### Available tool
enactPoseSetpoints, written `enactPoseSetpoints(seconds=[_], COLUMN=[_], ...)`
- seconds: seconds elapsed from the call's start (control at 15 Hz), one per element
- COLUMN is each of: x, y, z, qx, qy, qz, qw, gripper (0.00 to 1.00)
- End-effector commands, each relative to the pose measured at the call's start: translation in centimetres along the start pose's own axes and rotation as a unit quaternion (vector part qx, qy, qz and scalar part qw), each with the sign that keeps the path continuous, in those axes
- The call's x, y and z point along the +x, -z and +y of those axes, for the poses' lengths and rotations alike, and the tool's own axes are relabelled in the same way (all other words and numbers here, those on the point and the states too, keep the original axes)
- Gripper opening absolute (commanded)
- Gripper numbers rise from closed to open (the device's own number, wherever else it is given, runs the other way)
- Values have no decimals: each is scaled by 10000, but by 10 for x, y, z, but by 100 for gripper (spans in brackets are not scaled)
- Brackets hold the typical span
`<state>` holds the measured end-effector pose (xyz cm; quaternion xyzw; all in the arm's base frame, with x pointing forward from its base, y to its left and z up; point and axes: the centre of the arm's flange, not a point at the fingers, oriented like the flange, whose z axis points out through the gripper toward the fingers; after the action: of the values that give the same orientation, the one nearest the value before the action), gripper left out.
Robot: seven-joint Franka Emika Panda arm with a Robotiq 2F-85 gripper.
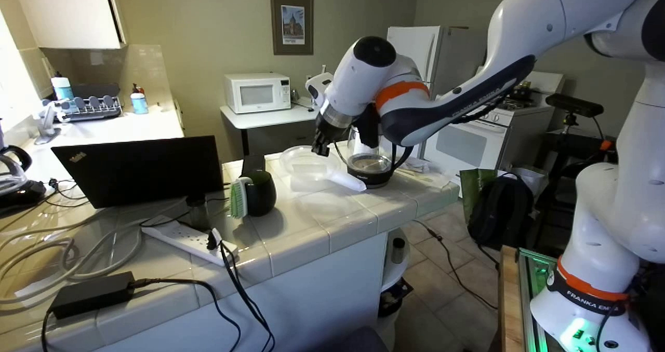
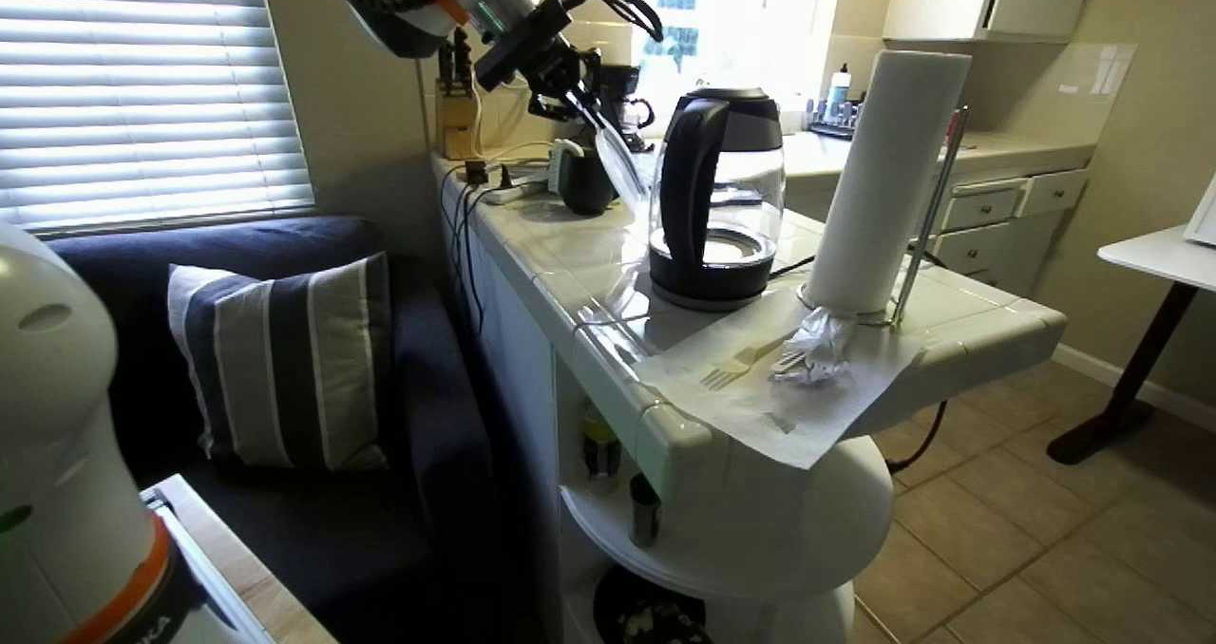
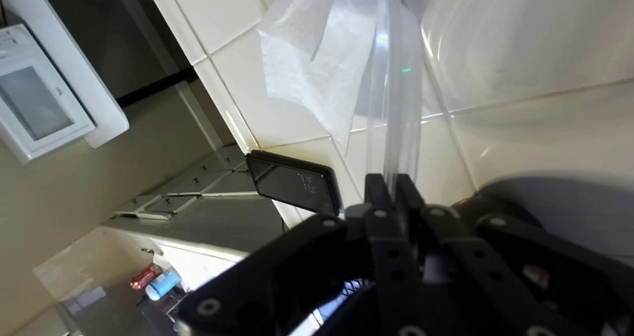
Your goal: Move the lid to the left
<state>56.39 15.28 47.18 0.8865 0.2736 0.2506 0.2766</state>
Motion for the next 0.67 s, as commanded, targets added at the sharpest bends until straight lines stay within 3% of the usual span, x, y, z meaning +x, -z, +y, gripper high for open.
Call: enactPoseSetpoints(seconds=[0.0, 0.33, 0.6], x=[-18, -28, -31], y=[30, 74, 99], z=[-5, -24, -38], qx=[224, 627, 624], qy=[-50, 175, 250], qz=[-220, -448, -447], qw=[9995, 9969, 9967], gripper=[2, 2, 2])
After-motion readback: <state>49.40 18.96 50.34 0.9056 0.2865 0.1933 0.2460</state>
